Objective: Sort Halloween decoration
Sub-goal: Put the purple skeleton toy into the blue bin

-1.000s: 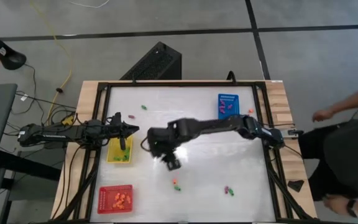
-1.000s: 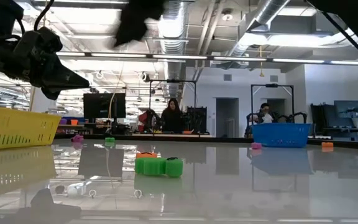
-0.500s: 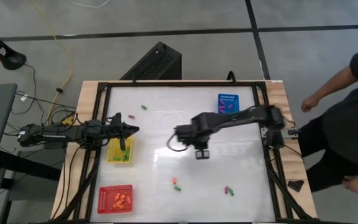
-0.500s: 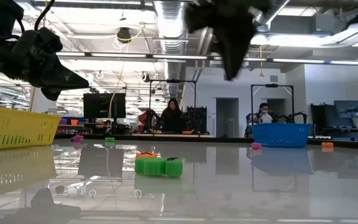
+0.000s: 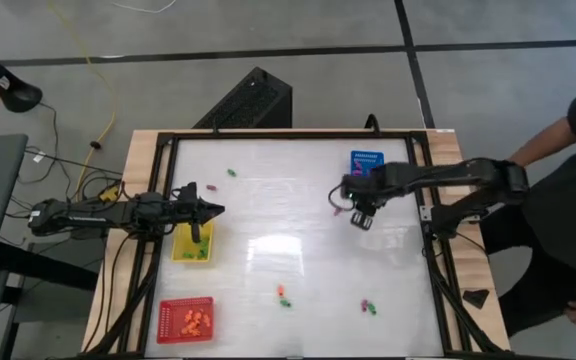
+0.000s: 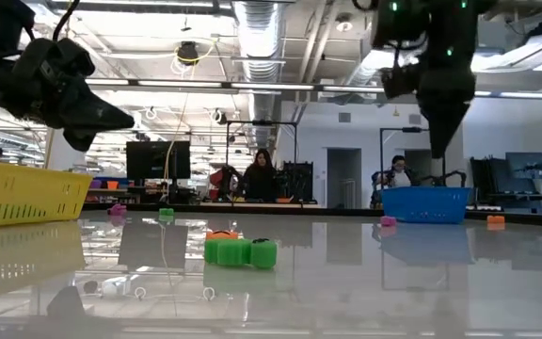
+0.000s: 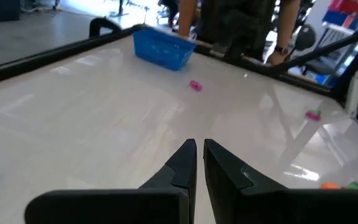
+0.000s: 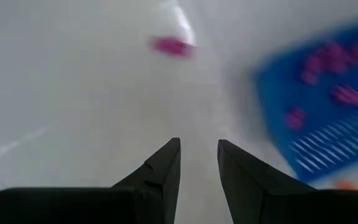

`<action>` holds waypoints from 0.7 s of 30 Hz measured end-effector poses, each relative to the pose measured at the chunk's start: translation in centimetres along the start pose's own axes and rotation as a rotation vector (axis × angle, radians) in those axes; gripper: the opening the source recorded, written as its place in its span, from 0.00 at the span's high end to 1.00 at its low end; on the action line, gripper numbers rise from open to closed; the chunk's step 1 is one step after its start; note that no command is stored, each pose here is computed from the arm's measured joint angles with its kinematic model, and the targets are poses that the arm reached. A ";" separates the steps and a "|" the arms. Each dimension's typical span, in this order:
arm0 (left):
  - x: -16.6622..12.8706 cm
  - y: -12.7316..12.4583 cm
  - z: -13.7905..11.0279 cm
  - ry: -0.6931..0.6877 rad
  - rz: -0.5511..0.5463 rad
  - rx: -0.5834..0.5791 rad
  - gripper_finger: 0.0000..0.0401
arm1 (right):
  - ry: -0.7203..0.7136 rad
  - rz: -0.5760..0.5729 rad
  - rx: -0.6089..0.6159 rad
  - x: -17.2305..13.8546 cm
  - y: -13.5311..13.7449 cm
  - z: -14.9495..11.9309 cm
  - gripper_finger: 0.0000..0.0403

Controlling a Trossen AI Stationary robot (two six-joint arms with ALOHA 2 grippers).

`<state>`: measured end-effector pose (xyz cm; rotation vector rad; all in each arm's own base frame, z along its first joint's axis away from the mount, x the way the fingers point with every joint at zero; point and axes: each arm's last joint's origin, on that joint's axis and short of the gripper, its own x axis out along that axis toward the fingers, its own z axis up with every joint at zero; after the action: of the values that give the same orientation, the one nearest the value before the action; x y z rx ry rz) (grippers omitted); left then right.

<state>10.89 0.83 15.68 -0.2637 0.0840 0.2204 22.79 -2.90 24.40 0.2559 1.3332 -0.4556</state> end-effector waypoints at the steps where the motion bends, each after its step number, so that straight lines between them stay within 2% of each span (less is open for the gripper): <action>1: 0.0 -0.1 0.1 -0.008 -0.008 -0.002 0.96 | -0.001 -0.024 0.040 0.1 -0.8 -0.2 0.66; 6: 0.5 -0.2 0.2 -0.003 -0.016 -0.006 0.96 | 0.022 -0.081 0.196 0.1 -4.5 -0.3 0.66; 12: 2.1 -0.8 1.2 0.067 0.024 0.004 0.96 | 0.081 -0.124 0.276 0.6 -8.6 -0.4 0.66; 16: 3.2 -0.9 1.0 0.128 0.093 0.019 0.96 | 0.099 -0.137 0.324 0.6 -10.0 -0.7 0.66; 21: 4.3 -1.1 0.9 0.141 0.097 0.016 0.96 | 0.151 -0.167 0.362 0.6 -10.6 -1.3 0.66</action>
<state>15.41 0.89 16.36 -0.2594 0.2381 0.2976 16.91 -11.83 24.39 0.4882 1.4199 -0.8341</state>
